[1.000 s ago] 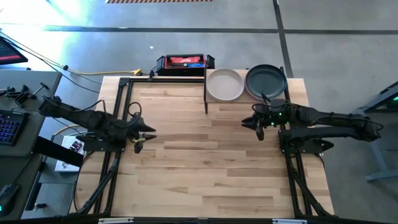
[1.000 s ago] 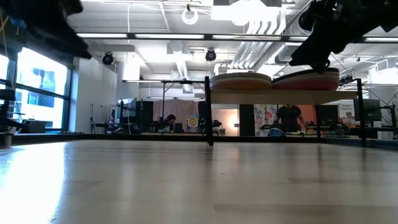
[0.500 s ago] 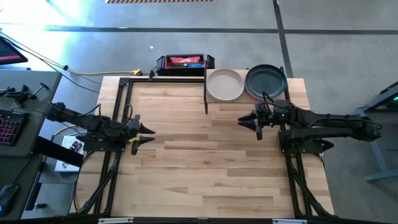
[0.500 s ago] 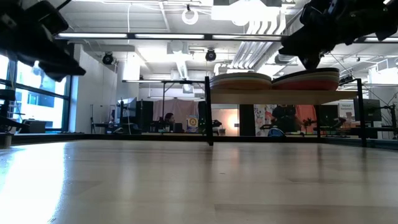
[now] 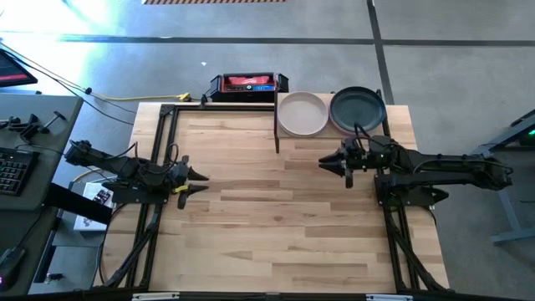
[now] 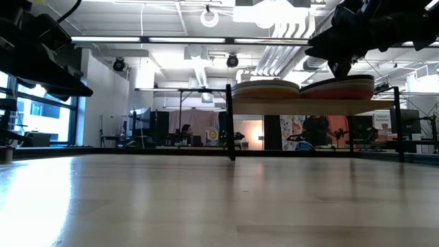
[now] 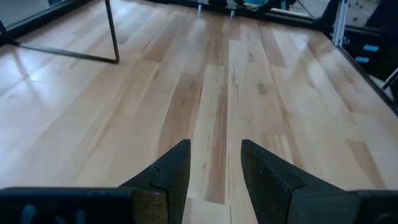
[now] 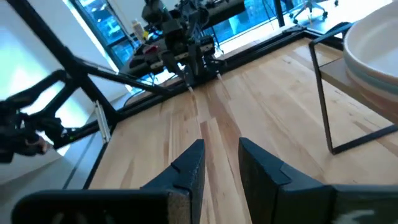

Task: Place and stack plates onto a shelf
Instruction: Return to Home Position

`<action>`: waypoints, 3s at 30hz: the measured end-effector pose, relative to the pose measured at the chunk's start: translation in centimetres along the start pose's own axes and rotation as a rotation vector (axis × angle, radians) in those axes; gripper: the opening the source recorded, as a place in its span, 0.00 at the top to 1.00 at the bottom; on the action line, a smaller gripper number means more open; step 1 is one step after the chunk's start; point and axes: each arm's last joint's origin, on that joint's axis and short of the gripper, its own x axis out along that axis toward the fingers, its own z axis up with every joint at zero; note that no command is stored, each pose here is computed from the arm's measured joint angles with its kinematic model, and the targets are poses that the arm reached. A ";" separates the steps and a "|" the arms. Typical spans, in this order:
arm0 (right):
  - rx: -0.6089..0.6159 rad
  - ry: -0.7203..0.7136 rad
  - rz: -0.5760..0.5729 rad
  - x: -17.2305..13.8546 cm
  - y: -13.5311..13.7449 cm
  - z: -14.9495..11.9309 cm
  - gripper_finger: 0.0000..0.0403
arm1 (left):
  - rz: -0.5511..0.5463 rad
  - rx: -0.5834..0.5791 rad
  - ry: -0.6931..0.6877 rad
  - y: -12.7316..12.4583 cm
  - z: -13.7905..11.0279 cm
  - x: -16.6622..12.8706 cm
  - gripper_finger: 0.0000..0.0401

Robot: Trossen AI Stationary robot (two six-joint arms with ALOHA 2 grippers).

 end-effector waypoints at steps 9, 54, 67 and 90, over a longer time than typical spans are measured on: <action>-0.099 0.109 -0.059 -0.9 -0.6 -1.0 0.81 | 0.000 0.032 -0.001 0.0 0.0 0.0 0.67; -0.093 -0.134 -0.122 -5.3 -2.5 -6.9 0.81 | -0.006 0.108 -0.006 0.0 0.0 0.0 0.67; -0.095 -0.142 -0.119 -5.4 -2.4 -6.8 0.81 | 0.068 0.078 -0.014 0.7 0.2 0.1 0.67; -0.113 -0.119 -0.001 -5.4 -1.3 -7.1 0.81 | 0.240 0.012 -0.026 2.3 0.5 0.3 0.67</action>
